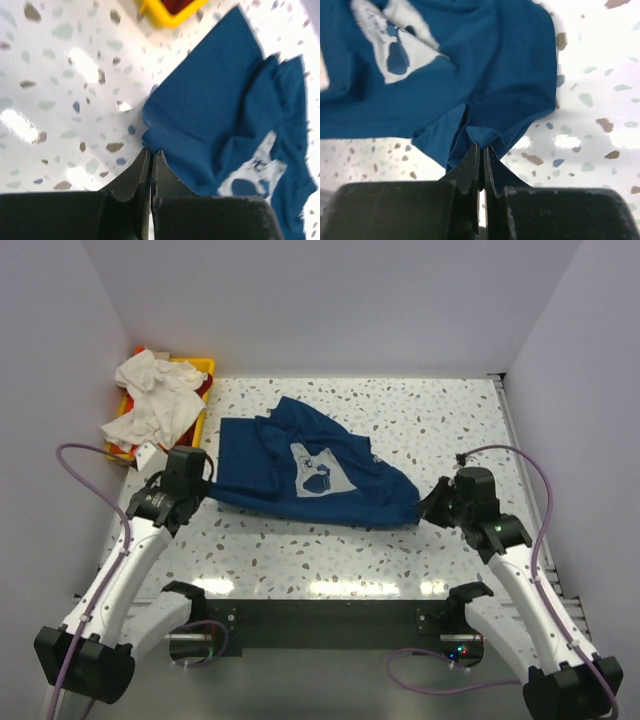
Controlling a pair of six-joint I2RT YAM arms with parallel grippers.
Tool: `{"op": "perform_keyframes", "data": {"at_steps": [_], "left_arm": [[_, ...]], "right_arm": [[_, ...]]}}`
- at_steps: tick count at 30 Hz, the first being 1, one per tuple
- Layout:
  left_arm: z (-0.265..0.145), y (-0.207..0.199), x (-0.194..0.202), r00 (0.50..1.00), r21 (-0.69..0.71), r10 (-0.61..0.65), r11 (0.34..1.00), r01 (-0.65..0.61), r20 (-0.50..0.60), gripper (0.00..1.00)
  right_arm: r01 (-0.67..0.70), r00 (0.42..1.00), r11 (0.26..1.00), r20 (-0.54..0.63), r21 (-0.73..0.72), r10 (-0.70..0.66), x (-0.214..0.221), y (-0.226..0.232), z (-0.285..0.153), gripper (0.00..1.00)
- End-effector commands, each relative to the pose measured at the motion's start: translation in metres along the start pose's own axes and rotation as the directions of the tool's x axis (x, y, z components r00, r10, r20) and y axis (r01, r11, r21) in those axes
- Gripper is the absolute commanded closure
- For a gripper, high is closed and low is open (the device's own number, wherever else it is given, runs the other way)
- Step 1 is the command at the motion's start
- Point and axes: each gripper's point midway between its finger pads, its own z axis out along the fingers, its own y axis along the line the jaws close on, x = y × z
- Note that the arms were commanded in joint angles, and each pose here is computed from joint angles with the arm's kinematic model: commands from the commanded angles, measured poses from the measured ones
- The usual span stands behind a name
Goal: Fold and stack the t-shirts
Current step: Flatten the tshirt out
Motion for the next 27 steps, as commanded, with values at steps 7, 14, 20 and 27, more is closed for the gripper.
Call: {"op": "perform_keyframes", "data": {"at_steps": [7, 14, 20, 27], "left_arm": [[-0.034, -0.022, -0.096, 0.979, 0.065, 0.021, 0.997, -0.035, 0.204, 1.0], [-0.019, -0.018, -0.076, 0.987, 0.073, 0.034, 0.996, -0.045, 0.155, 1.0], [-0.008, -0.014, -0.062, 0.992, 0.058, 0.043, 0.997, -0.05, 0.119, 1.0], [-0.002, -0.009, -0.055, 0.993, 0.042, 0.052, 0.998, -0.056, 0.102, 1.0]], "right_arm": [[-0.157, 0.947, 0.959, -0.31, -0.237, 0.079, 0.091, 0.02, -0.045, 0.99], [-0.177, 0.908, 0.964, -0.41, -0.201, 0.081, 0.135, -0.001, -0.032, 1.0], [-0.13, 0.903, 0.967, -0.43, -0.221, 0.023, 0.157, 0.01, -0.022, 1.0], [-0.012, 0.882, 0.977, -0.463, -0.211, -0.089, 0.2, 0.027, -0.008, 1.0]]}}
